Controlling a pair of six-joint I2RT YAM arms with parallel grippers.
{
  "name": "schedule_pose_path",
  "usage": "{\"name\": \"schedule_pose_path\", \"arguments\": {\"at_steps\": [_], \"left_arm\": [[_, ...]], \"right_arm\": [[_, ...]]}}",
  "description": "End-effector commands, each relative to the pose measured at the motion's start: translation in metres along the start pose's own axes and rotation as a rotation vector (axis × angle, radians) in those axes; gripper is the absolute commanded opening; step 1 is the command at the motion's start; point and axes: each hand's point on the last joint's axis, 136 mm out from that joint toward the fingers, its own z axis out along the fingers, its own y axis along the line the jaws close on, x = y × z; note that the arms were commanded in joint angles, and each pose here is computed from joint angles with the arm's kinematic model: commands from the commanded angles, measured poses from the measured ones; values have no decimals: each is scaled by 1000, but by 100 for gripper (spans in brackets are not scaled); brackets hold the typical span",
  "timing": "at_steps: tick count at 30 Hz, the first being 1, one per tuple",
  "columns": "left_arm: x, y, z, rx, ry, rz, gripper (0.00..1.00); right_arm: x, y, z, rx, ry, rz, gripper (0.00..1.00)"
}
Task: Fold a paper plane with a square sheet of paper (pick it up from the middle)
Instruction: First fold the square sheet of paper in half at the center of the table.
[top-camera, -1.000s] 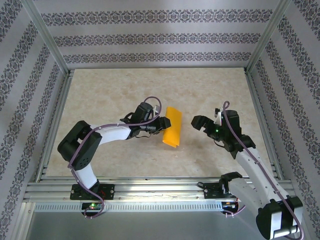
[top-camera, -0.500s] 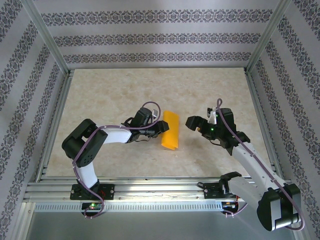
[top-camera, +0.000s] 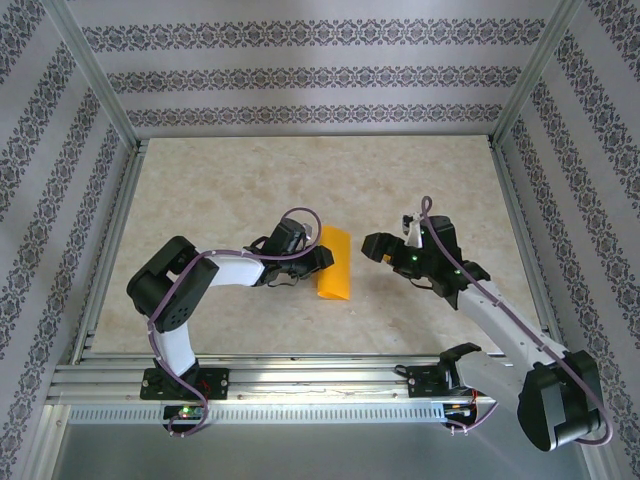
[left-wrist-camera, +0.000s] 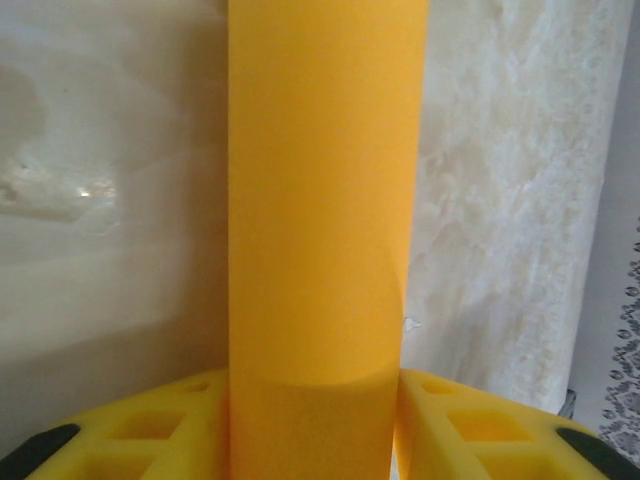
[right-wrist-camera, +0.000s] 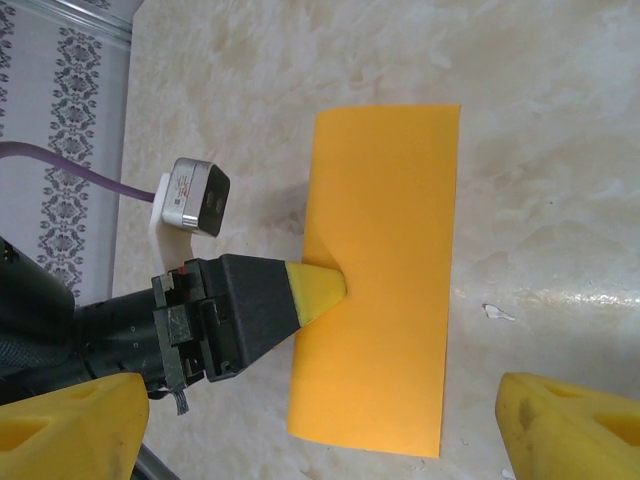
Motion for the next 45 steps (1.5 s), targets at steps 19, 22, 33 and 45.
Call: {"name": "schedule_pose_path", "arguments": {"at_steps": [19,22,33,45], "left_arm": [[-9,31,-35,-324,-26,175,58],[-9,32,-33,-332,-14,182,57],[-11,26,-22,-309,1,154,57],[1,40,-17,-396,121,211,57]], "right_arm": [[4,-4,20,11,21,44,89],[5,-4,22,8,29,44,89],[9,-8,24,12,30,49,87],[11,-9,23,17,33,57,87]]}}
